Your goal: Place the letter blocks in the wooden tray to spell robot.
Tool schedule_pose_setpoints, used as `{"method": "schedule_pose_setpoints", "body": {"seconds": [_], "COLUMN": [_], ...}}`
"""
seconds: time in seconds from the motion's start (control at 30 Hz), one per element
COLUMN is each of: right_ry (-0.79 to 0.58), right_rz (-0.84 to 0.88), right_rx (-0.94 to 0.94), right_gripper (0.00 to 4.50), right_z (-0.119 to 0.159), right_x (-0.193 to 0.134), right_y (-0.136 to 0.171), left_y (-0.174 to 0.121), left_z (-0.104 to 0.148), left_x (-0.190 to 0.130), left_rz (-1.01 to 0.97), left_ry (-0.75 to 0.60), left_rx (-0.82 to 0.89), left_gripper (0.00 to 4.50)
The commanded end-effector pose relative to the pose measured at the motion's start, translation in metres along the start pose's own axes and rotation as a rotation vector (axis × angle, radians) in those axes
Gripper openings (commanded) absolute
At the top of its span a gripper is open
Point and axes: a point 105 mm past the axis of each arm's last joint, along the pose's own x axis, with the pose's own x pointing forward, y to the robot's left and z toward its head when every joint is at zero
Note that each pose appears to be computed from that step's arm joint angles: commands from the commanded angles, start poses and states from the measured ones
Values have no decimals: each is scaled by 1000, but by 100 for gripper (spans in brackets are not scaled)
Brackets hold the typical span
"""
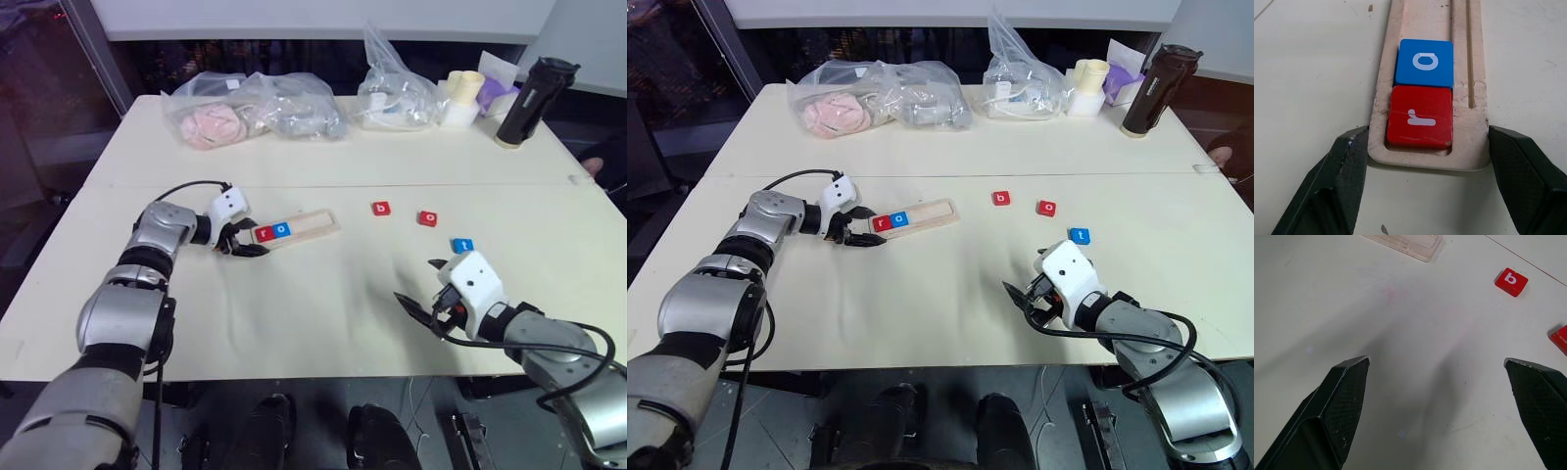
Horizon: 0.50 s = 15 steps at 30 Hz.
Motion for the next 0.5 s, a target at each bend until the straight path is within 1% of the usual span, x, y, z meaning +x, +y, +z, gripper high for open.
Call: {"method": "schedule_pose_setpoints", "body": {"seconds": [0.03,0.13,0.27,0.43,0.5], "right_ry": [-50,-53,-57,-65,-68], "right_rz": [-28,-28,-27,-26,-28], "right_rx": [-49,-50,-51,-53,-53], "right_gripper": [450,450,450,450,450], "right_z": [16,16,16,17,17], "right_x": [-5,-3,-1,2,3], "right_y": [-7,-8,-8,-9,-9], "left_y": [-13,-24,-44,-59,-63], "left_z": [-13,-10,0,5,10], "left_x": [6,12,25,40,46], "left_rz": [-75,-154,-275,-336,-344], "left_ry": [47,32,-22,-34,-52], "left_rx": [-4,22,39,100,95], "left_gripper": [313,313,313,313,313]}}
